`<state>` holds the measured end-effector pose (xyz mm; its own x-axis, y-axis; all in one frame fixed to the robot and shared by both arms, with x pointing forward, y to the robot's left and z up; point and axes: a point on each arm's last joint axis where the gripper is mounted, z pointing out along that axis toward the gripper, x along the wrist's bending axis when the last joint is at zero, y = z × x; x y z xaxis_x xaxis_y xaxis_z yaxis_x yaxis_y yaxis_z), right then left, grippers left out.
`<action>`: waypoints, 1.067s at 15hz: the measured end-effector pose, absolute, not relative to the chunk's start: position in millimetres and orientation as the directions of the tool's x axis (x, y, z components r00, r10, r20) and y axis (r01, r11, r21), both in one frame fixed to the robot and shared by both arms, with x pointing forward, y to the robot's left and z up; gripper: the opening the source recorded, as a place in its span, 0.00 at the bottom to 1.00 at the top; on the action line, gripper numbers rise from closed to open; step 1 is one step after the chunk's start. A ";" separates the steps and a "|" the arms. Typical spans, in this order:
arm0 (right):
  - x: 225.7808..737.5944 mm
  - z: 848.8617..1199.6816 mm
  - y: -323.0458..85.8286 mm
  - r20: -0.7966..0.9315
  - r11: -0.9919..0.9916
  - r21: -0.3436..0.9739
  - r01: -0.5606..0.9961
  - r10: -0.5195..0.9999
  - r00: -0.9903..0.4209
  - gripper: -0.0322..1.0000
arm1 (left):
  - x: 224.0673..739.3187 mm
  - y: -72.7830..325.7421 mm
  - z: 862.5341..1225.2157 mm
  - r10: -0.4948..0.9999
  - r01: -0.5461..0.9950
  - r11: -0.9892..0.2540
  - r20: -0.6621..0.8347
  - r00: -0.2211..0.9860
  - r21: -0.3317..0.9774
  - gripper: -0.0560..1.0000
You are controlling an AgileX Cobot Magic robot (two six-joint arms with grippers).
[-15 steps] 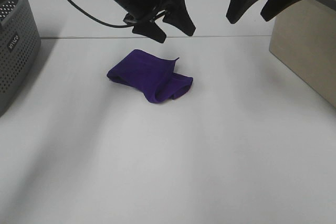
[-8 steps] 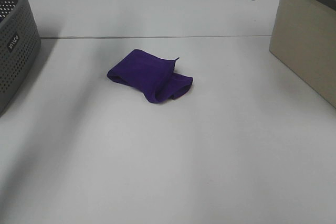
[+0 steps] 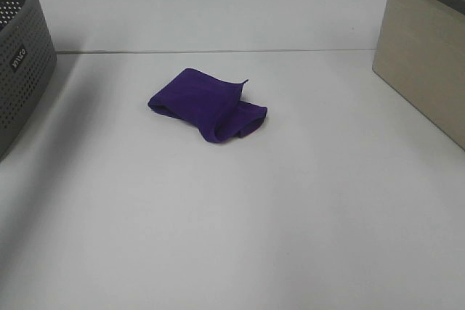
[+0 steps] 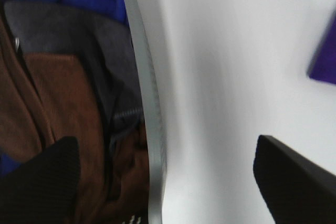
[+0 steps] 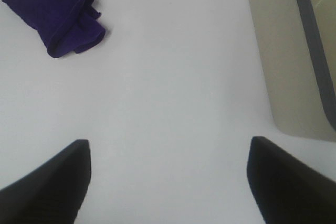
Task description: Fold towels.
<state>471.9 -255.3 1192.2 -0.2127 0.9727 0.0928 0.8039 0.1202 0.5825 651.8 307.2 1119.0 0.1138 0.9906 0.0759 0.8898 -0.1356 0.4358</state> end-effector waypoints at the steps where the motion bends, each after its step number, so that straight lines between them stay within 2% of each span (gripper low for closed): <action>1: 439.4 1196.2 -259.7 0.098 0.105 0.613 0.783 0.973 -0.207 0.81 | 615.7 306.8 1132.0 0.988 0.890 -0.156 0.084 0.133 0.429 0.83; 2: 409.2 1199.4 -263.9 0.099 0.094 0.649 0.755 0.973 -0.207 0.81 | 572.0 306.3 1146.3 0.986 0.883 -0.166 0.090 0.141 0.439 0.83; 3: 346.6 1201.7 -272.6 0.091 0.079 0.737 0.672 0.972 -0.215 0.81 | 493.4 305.4 1166.2 0.985 0.833 -0.171 0.108 0.135 0.526 0.83; 6: 272.6 1177.9 -283.4 0.074 0.067 0.823 0.564 0.972 -0.223 0.81 | 384.4 304.3 1169.2 0.984 0.712 -0.175 0.137 0.111 0.680 0.83; 7: 263.4 1170.8 -284.7 0.072 0.065 0.832 0.551 0.972 -0.224 0.81 | 371.8 304.2 1163.7 0.984 0.705 -0.175 0.138 0.110 0.687 0.83; 11: 217.1 1111.0 -294.2 0.031 0.075 0.874 0.480 0.977 -0.210 0.81 | 269.9 303.2 1121.5 0.984 0.573 -0.176 0.157 0.082 0.801 0.83; 12: 212.7 1103.5 -295.3 0.025 0.076 0.880 0.468 0.978 -0.207 0.81 | 261.9 303.1 1114.9 0.984 0.571 -0.174 0.156 0.080 0.803 0.83; 13: 204.9 1081.9 -297.3 0.013 0.081 0.889 0.451 0.979 -0.202 0.81 | 228.4 302.8 1094.7 0.986 0.533 -0.163 0.151 0.067 0.830 0.83; 16: 217.5 1066.6 -295.6 -0.038 0.140 0.883 0.448 0.973 -0.228 0.80 | 204.4 301.0 1084.1 0.993 0.446 -0.121 0.112 0.045 0.887 0.83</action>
